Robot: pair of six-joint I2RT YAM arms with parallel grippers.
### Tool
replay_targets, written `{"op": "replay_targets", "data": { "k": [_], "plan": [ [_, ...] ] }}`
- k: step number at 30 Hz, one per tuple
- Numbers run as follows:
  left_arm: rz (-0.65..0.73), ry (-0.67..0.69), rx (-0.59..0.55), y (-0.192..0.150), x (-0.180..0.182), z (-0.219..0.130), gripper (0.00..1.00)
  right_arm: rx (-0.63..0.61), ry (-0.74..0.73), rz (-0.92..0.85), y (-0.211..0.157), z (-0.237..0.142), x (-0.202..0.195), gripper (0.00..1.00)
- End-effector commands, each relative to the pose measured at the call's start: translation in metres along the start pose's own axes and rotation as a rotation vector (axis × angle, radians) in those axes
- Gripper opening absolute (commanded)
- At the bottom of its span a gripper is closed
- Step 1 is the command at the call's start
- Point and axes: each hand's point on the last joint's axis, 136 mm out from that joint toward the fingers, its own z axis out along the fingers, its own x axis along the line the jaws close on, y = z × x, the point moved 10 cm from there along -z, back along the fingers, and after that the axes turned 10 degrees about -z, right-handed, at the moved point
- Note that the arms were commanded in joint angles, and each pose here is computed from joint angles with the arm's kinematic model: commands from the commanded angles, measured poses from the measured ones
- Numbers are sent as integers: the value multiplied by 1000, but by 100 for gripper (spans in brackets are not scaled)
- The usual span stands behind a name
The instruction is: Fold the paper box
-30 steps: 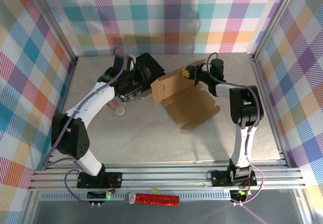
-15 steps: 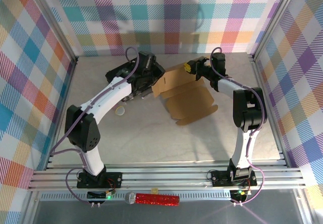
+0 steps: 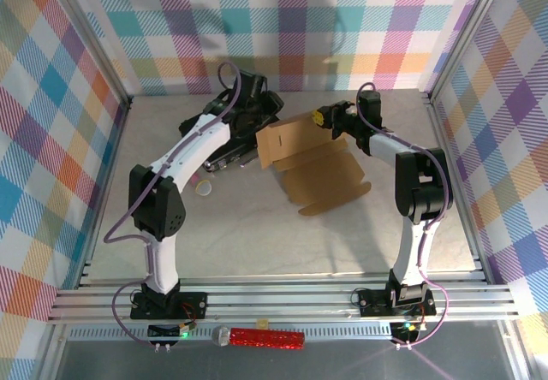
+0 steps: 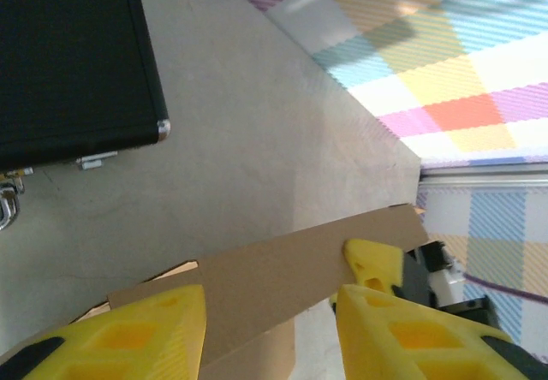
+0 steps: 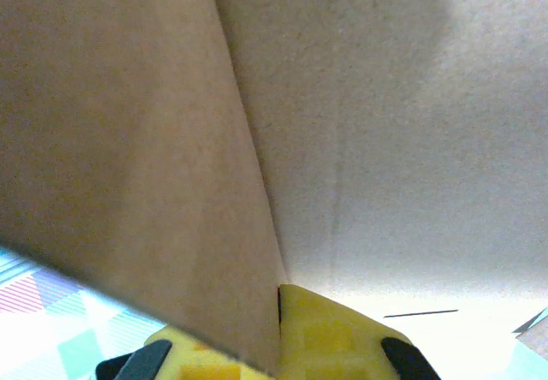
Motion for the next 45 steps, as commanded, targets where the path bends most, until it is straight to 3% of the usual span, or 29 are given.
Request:
{"op": "replay_targets", "data": {
  "k": [1, 19, 28, 31, 36, 42, 45],
  "plan": [
    [27, 21, 69, -10, 1, 7, 44, -4, 39, -36, -8, -6, 28, 0],
    [2, 17, 146, -42, 8, 16, 46, -62, 2, 56, -10, -6, 40, 0],
    [-31, 7, 173, -51, 8, 23, 48, -84, -128, 219, -22, -10, 36, 0],
    [-21, 0, 158, -46, 0, 17, 51, -79, -205, 275, -27, -14, 35, 0],
    [-13, 43, 141, -32, 0, 9, 53, -47, -265, 227, -30, -16, 47, 0],
    [80, 20, 12, 11, -20, -43, 54, -26, -333, 192, -32, -21, 52, 0],
    [80, 69, 22, 22, -15, -47, 55, -36, -362, 217, -33, -24, 55, 0]
  ]
}}
